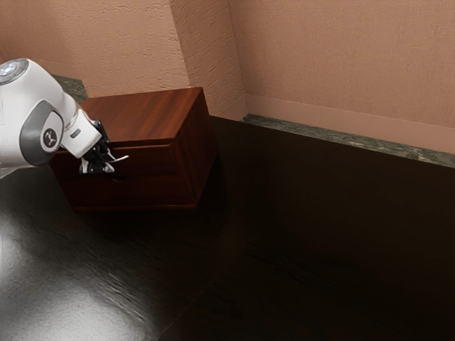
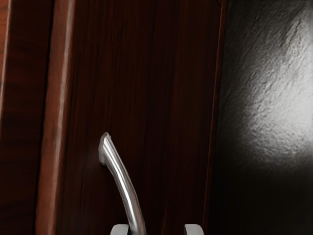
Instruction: Pull the drawer handle with one arm to open the drawer
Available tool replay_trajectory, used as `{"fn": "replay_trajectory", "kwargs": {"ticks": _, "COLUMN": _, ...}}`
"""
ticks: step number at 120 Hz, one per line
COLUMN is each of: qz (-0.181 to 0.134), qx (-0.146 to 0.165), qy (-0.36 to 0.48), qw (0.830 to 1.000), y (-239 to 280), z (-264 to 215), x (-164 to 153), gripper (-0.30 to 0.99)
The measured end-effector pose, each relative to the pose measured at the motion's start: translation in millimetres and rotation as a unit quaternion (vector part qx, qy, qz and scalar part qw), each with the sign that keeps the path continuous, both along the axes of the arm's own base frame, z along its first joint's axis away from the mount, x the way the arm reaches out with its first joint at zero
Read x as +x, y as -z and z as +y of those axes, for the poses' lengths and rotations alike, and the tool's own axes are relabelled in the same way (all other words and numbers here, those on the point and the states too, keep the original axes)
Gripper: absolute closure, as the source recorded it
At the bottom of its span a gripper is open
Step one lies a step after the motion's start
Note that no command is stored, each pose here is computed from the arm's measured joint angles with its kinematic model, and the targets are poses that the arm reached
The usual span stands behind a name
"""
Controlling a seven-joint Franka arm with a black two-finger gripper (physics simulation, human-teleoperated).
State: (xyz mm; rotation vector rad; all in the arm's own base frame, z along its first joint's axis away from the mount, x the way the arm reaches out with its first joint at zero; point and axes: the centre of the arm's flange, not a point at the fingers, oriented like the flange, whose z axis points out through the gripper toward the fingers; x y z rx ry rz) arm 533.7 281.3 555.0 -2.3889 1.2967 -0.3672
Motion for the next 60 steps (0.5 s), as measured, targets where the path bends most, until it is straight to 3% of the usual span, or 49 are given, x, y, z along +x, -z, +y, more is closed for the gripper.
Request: {"fn": "replay_trajectory", "kwargs": {"ticks": 60, "qz": 0.002, "qx": -0.012, "qy": 0.0, "qw": 1.0, "y": 0, "z": 4, "x": -24, "gripper": 0.63}}
